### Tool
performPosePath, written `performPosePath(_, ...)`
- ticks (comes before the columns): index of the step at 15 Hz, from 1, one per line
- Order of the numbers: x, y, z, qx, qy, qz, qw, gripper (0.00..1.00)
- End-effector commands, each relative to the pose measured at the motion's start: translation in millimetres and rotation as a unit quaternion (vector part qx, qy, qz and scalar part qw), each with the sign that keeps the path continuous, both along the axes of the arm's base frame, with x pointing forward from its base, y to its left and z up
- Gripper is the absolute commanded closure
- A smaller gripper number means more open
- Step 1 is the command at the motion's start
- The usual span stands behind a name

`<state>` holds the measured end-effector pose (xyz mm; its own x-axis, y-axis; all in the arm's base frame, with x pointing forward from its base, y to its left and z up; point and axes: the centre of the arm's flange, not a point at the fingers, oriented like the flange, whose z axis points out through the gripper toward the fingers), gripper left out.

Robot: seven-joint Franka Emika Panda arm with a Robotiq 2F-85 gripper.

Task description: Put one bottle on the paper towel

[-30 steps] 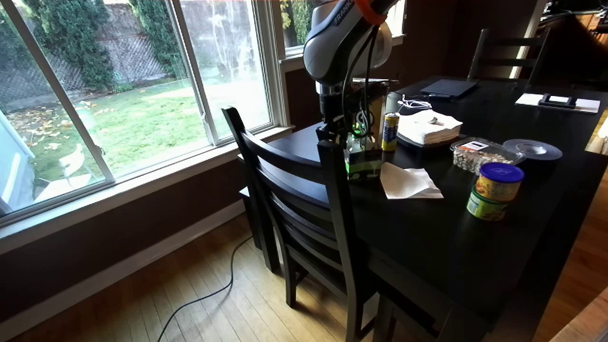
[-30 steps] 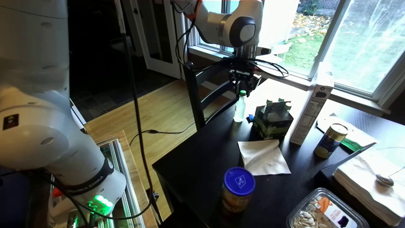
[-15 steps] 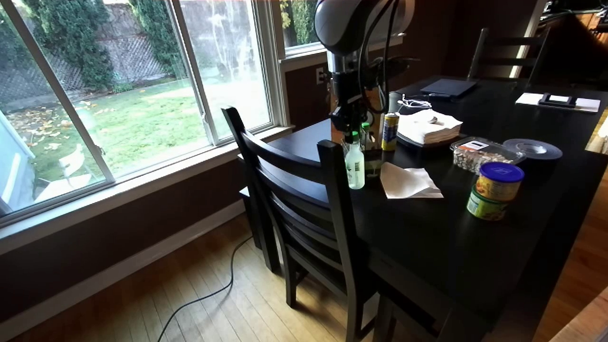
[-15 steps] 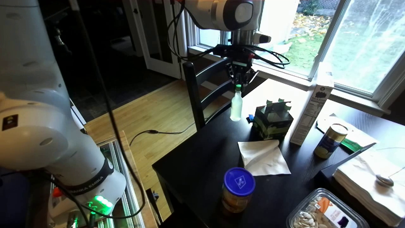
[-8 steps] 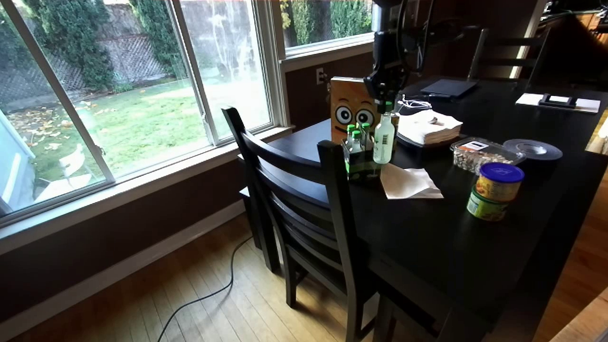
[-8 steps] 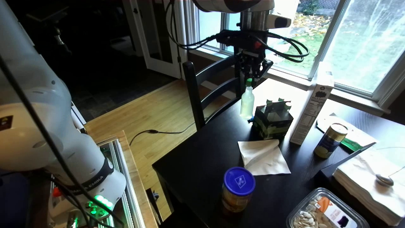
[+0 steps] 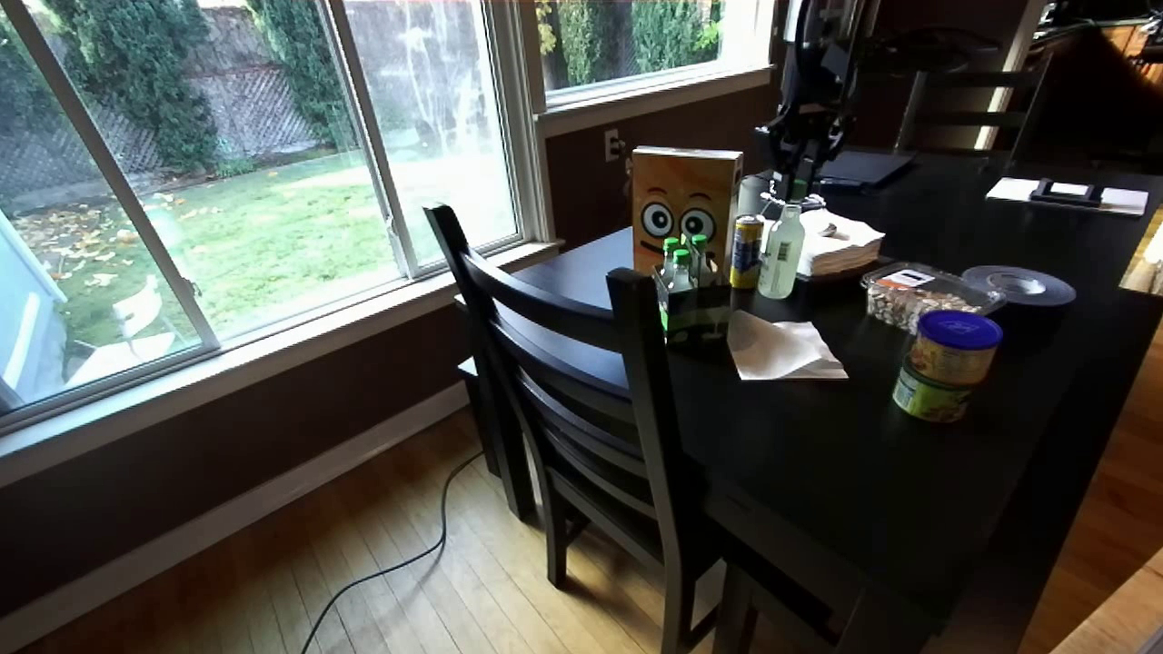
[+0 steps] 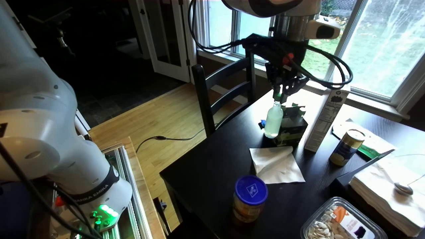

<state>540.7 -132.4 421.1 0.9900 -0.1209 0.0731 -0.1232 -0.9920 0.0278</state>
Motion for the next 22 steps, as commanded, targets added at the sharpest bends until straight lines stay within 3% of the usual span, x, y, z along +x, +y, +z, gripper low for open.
performPosePath(1, 7.8, -22.3, -15.0, 0.017, 0.009, -0.034, 0.9992, 0.91)
performPosePath(9, 19.6, -65.7, -73.3, 0.014, 0.01, -0.072, 0.9973, 0.92)
performPosePath(13, 31.9, -67.2, -100.0, 0.026, -0.003, -0.06, 0.9978, 0.93)
performPosePath(22, 50.8, -66.3, -132.3, 0.025, 0.021, -0.054, 0.998, 0.93)
